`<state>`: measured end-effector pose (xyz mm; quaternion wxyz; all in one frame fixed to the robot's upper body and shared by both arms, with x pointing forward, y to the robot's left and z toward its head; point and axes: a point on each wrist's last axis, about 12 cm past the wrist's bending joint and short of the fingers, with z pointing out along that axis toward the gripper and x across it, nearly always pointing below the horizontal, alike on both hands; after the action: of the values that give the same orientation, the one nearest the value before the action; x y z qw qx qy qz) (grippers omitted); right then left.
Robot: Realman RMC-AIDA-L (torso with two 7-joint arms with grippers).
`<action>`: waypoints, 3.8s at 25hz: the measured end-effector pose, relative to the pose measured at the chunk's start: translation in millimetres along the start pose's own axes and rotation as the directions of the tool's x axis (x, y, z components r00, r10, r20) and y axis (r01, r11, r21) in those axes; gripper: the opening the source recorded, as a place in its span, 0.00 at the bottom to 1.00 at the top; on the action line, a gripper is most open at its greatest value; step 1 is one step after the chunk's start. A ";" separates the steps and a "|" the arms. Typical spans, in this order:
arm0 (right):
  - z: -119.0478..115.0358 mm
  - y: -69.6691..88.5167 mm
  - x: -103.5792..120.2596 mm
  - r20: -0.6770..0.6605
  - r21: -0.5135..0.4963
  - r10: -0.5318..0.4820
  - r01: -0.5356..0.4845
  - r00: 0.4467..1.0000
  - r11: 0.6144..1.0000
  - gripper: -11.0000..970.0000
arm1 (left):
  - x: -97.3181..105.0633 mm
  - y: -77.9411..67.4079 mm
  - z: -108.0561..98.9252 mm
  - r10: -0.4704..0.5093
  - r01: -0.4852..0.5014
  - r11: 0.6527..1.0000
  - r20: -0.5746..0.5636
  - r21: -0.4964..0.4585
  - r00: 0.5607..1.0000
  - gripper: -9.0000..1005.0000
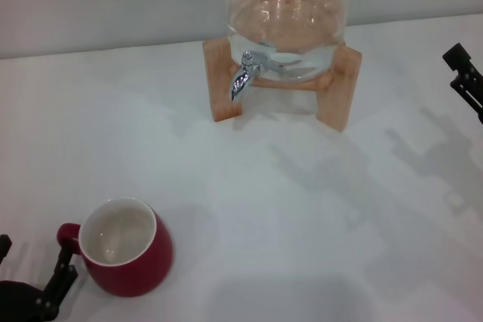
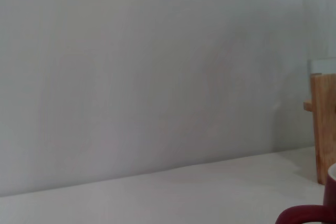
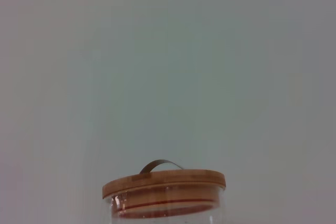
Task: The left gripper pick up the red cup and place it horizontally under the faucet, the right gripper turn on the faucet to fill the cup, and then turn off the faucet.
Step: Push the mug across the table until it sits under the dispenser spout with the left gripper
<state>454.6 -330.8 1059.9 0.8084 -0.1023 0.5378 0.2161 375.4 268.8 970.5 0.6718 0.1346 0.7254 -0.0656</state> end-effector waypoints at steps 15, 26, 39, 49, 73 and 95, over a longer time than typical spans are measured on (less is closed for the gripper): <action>-0.6 0.1 -0.2 0.001 0.000 0.000 0.000 1.000 1.000 0.87 | -1.5 4.1 6.0 0.023 -0.023 1.000 0.006 0.015 1.000 0.86; -0.7 0.6 -1.0 0.007 -0.003 0.001 0.000 1.000 1.000 0.87 | -3.2 7.1 13.1 0.037 -0.037 0.999 0.013 0.028 0.999 0.86; -0.6 0.7 -1.1 0.009 -0.004 0.000 0.000 1.000 1.000 0.87 | -3.4 6.9 14.1 0.038 -0.038 0.999 0.014 0.033 0.999 0.86; -0.6 0.9 -1.0 0.008 -0.006 0.001 -0.001 1.000 1.000 0.87 | -3.2 5.8 14.2 0.039 -0.040 0.998 0.012 0.042 0.999 0.80; -0.6 1.0 -1.2 0.010 -0.007 0.004 -0.004 1.000 1.000 0.87 | -4.0 -0.9 17.3 0.055 -0.057 0.993 0.017 0.108 0.998 0.13; -1.0 5.4 -2.2 0.019 -0.040 0.040 -0.039 0.999 0.998 0.87 | -19.2 11.7 56.4 0.097 -0.108 0.982 0.077 0.153 0.992 0.12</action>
<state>450.5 -326.9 1061.8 0.8071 -0.1056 0.5273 0.2437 433.8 262.3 985.5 0.6865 0.2216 0.6864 -0.0925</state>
